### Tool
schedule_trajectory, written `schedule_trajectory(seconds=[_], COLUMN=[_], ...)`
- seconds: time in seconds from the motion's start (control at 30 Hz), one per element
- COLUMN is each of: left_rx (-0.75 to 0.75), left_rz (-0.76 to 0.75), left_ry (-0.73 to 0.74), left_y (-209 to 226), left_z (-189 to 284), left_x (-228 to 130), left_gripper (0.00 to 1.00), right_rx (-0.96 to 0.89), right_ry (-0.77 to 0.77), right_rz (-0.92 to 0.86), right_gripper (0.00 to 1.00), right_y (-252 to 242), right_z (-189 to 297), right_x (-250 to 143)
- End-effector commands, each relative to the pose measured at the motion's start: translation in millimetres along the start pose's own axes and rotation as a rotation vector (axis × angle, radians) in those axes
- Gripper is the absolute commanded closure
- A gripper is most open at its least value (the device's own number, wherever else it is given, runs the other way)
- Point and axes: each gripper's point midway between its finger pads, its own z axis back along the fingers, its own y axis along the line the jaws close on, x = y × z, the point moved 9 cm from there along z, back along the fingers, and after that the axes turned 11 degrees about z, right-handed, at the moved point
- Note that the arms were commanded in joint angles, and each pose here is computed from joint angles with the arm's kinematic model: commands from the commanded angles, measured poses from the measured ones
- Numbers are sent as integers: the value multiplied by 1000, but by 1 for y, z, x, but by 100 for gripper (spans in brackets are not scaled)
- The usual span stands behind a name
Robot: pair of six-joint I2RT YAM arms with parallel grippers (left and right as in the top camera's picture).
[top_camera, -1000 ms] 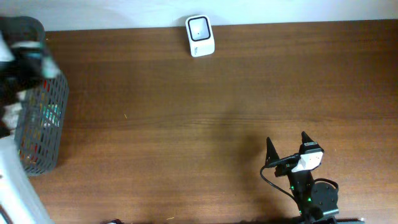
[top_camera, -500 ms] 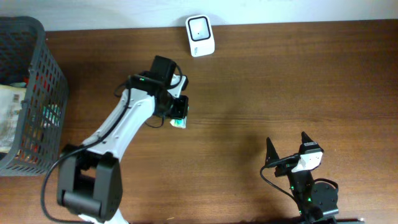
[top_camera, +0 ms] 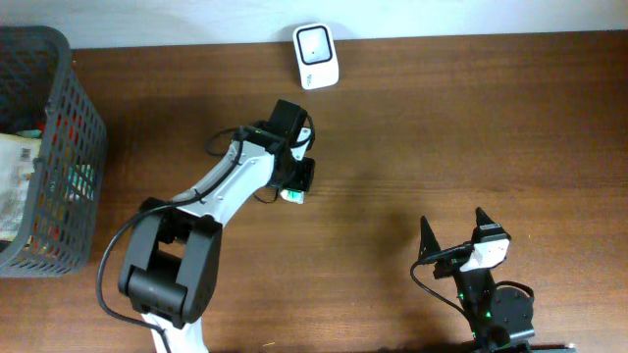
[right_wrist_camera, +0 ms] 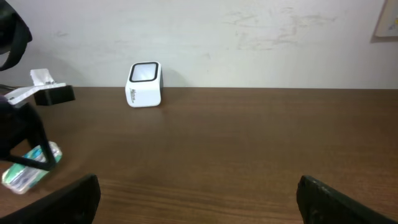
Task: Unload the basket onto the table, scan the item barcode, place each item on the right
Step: 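Carry the small green-white box out and place it mid-table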
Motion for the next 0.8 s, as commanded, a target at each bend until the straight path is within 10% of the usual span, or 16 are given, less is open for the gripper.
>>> schedule_trajectory(seconds=[0.0, 0.2, 0.23, 0.27, 0.47, 0.57, 0.77], left_rx=[-31, -52, -21, -2, 16, 68, 301], left_rz=[16, -130, -139, -142, -118, -240, 195], left_ry=[21, -76, -92, -102, -162, -291, -753], left_y=[-22, -78, -80, -79, -66, -27, 144], left_z=[-10, -14, -14, -14, 27, 143, 355], left_x=[-9, -19, -20, -20, 7, 49, 67], left_gripper=[88, 78, 22, 1, 1, 1, 1], right_rx=[7, 7, 7, 7, 7, 7, 7], right_ry=[4, 4, 4, 4, 4, 4, 4], right_rz=[8, 8, 8, 8, 8, 8, 8], right_gripper=[1, 1, 1, 1, 1, 1, 1], right_y=[1, 1, 1, 1, 1, 1, 1], right_z=[0, 0, 0, 0, 0, 0, 0], right_x=[-3, -3, -3, -3, -3, -3, -3])
